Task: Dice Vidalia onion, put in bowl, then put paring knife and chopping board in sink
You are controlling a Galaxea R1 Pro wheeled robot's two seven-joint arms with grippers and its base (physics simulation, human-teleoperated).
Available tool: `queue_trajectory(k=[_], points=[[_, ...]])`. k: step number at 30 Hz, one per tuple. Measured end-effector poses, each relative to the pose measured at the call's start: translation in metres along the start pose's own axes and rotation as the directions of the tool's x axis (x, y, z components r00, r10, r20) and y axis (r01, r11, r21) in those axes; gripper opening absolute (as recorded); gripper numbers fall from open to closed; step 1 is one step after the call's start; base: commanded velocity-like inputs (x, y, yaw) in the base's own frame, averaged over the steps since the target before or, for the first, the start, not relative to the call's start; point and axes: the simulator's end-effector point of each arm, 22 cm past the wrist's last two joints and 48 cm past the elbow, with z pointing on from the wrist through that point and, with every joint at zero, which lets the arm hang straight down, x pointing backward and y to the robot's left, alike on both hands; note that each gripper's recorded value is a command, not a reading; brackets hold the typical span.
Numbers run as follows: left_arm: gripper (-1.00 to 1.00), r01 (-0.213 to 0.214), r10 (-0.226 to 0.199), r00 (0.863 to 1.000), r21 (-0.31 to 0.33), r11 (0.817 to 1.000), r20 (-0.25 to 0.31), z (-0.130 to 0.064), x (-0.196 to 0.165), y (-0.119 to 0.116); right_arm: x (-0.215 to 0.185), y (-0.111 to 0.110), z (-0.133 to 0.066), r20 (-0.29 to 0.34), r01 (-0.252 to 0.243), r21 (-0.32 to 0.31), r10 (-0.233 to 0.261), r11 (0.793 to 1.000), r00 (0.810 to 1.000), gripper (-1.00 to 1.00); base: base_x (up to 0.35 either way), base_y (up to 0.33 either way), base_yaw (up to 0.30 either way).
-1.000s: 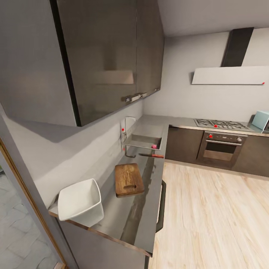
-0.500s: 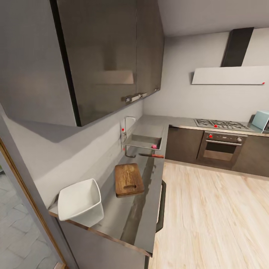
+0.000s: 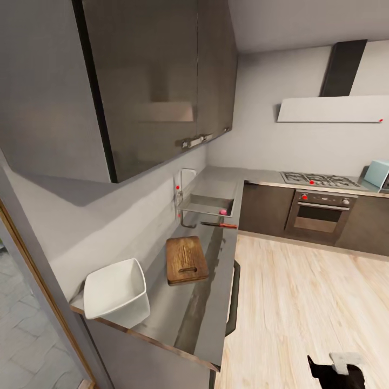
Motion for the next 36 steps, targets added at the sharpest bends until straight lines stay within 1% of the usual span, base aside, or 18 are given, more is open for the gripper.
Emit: queue_trajectory(k=[1, 3, 6, 8, 9, 12, 14, 15, 18, 20, 23, 25, 26, 28, 31, 34, 35, 36], points=[[1.00, 0.000, 0.000, 1.000, 0.000, 1.000, 0.000, 0.000, 0.000, 0.000, -0.018, -0.003, 0.003, 0.018, -0.006, 0.012, 0.005, 1.000, 1.000, 1.00, 0.000, 0.000, 0.000], [1.00, 0.000, 0.000, 1.000, 0.000, 1.000, 0.000, 0.000, 0.000, 0.000, -0.094, -0.011, 0.020, 0.062, -0.040, 0.050, 0.037, 0.998, 0.997, 1.00, 0.000, 0.000, 0.000], [1.00, 0.000, 0.000, 1.000, 0.000, 1.000, 0.002, 0.000, -0.001, 0.000, -0.169, -0.019, 0.034, 0.080, -0.082, 0.067, 0.076, 0.994, 0.994, 1.00, 0.000, 0.000, 0.000], [1.00, 0.000, 0.000, 1.000, 0.000, 1.000, 0.002, 0.000, -0.001, 0.000, -0.206, -0.023, 0.037, 0.107, -0.102, 0.070, 0.094, 0.992, 0.990, 1.00, 0.000, 0.000, 0.000], [1.00, 0.001, -0.001, 1.000, 0.001, 1.000, 0.003, 0.000, -0.002, -0.001, -0.250, -0.028, 0.037, 0.151, -0.126, 0.072, 0.114, 0.989, 0.982, 1.00, 0.000, 0.000, 0.000], [1.00, 0.001, -0.001, 1.000, 0.002, 1.000, 0.004, 0.000, -0.002, -0.002, -0.305, -0.033, 0.034, 0.201, -0.167, 0.059, 0.152, 0.984, 0.968, 1.00, 0.000, 0.000, 0.000], [1.00, 0.002, -0.002, 1.000, 0.008, 1.000, 0.006, 0.000, -0.003, -0.006, -0.352, -0.030, 0.028, 0.203, -0.232, 0.006, 0.226, 0.973, 0.953, 1.00, 0.000, 0.000, 0.000], [1.00, 0.002, -0.002, 1.000, 0.012, 1.000, 0.007, 0.000, -0.003, -0.010, -0.379, -0.026, 0.023, 0.207, -0.276, -0.039, 0.278, 0.960, 0.938, 1.00, 0.000, 0.000, 0.000], [1.00, 0.002, -0.002, 1.000, 0.020, 1.000, 0.007, 0.000, -0.004, -0.015, -0.431, -0.020, 0.010, 0.237, -0.349, -0.115, 0.367, 0.930, 0.900, 1.00, 0.000, 0.000, 0.000], [1.00, 0.002, -0.003, 1.000, 0.023, 1.000, 0.008, 0.000, -0.004, -0.018, -0.445, -0.014, 0.006, 0.245, -0.372, -0.130, 0.394, 0.919, 0.886, 1.00, 0.000, 0.000, 0.000], [1.00, 0.003, -0.003, 1.000, 0.031, 1.000, 0.008, 0.000, -0.004, -0.024, -0.465, 0.017, -0.002, 0.236, -0.438, -0.143, 0.460, 0.888, 0.856, 1.00, 0.000, 0.000, 0.000], [1.00, 0.003, -0.003, 1.000, 0.033, 0.999, 0.008, 0.000, -0.004, -0.026, -0.467, 0.032, -0.004, 0.222, -0.462, -0.130, 0.480, 0.877, 0.849, 1.00, 0.000, 0.000, 0.000], [1.00, 0.003, -0.003, 1.000, 0.035, 0.999, 0.008, -0.001, -0.004, -0.027, -0.463, 0.048, -0.006, 0.200, -0.497, -0.091, 0.504, 0.863, 0.840, 1.00, 0.000, 0.000, 0.000], [1.00, 0.003, -0.004, 1.000, 0.038, 0.999, 0.009, -0.001, -0.004, -0.030, -0.456, 0.063, -0.010, 0.175, -0.525, -0.024, 0.520, 0.851, 0.836, 1.00, 0.000, 0.000, 0.000], [1.00, 0.003, -0.004, 1.000, 0.039, 0.999, 0.008, -0.001, -0.004, -0.031, -0.455, 0.073, -0.014, 0.164, -0.535, -0.002, 0.528, 0.845, 0.833, 1.00, 0.000, 0.000, 0.000], [1.00, 0.003, -0.004, 1.000, 0.039, 0.999, 0.009, -0.001, -0.004, -0.031, -0.458, 0.094, -0.018, 0.143, -0.540, -0.026, 0.537, 0.841, 0.831, 1.00, 0.000, 0.000, 0.000], [1.00, 0.003, -0.004, 1.000, 0.039, 0.999, 0.009, -0.001, -0.004, -0.030, -0.458, 0.117, -0.022, 0.102, -0.561, -0.068, 0.565, 0.825, 0.819, 1.00, 0.000, 0.000, 0.000], [1.00, 0.003, -0.004, 1.000, 0.039, 0.999, 0.009, -0.001, -0.004, -0.030, -0.457, 0.124, -0.022, 0.080, -0.578, -0.081, 0.583, 0.812, 0.808, 1.00, 0.000, 0.000, 0.000]])
